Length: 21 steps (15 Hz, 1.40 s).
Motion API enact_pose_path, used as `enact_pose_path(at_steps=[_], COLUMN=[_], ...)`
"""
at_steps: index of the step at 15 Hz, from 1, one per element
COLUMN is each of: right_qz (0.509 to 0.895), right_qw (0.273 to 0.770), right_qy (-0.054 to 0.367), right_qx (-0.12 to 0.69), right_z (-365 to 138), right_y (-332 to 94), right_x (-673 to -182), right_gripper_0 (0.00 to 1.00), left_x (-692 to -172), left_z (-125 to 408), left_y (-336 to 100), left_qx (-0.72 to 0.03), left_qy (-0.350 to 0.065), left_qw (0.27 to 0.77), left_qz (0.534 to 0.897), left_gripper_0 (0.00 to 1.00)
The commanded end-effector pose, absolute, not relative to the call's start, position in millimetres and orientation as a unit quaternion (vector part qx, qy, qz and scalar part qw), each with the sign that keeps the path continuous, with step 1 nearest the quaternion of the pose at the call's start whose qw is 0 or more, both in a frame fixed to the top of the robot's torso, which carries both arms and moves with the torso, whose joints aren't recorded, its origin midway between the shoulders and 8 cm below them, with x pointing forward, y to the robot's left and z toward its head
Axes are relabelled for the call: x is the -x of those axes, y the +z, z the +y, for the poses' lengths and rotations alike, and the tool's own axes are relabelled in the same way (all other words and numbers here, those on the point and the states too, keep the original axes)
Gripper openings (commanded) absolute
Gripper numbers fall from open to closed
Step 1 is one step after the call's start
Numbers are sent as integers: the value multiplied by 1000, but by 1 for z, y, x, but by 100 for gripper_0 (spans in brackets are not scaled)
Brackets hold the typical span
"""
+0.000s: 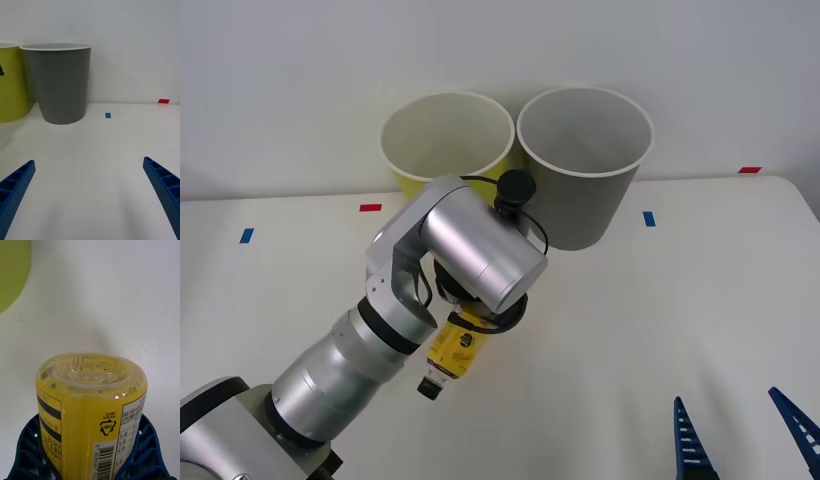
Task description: Put cans in the gray bin and PET bottles in the light green bin.
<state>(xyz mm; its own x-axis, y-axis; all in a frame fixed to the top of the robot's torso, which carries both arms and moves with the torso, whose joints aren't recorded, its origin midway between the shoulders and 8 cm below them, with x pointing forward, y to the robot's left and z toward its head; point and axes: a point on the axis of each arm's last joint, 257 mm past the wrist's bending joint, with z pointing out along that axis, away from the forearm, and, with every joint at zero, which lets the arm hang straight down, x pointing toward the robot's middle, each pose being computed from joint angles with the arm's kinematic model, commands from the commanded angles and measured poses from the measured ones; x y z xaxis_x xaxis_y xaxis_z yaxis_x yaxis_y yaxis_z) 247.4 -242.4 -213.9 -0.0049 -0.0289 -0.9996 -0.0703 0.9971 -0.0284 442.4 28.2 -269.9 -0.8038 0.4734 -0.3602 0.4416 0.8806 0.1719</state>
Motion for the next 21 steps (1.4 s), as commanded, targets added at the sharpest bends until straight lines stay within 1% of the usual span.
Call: enact_pose_path(at_steps=[1, 3, 5, 7, 9, 11, 14, 16, 19, 21], right_qz=[709, 709, 709, 709, 709, 709, 709, 709, 709, 709], right_qw=[705, 705, 705, 705, 705, 705, 705, 705, 705, 705], right_qy=[15, 15, 15, 15, 15, 15, 15, 15, 15, 15], right_qx=[35, 35, 35, 35, 35, 35, 35, 35, 35, 35], right_z=[-242, -242, -242, -242, -242, -242, -242, -242, -242, -242], right_y=[-214, -214, -214, -214, -214, -214, -214, -214, -214, -214], right_x=[-247, -247, -247, -247, -247, -247, -247, -247, -247, -247], right_gripper_0=[100, 100, 100, 100, 100, 100, 100, 100, 100, 100], left_x=[-437, -441, -448, -451, -444, -437, -437, -435, -423, -412], left_z=[44, 53, 60, 61, 64, 69, 78, 87, 96, 104], left_y=[-265, -253, -235, -215, -204, -183, -145, -118, -98, -91], left_qx=[-230, -230, -223, -221, -214, -208, -207, -222, -232, -222], left_qy=[45, 48, 54, 48, 32, 14, -16, -19, -41, -68], left_qw=[218, 236, 265, 293, 314, 346, 409, 444, 457, 461], left_qz=[947, 943, 936, 929, 924, 915, 889, 868, 858, 856], left_gripper_0=[0, 0, 0, 0, 0, 0, 0, 0, 0, 0])
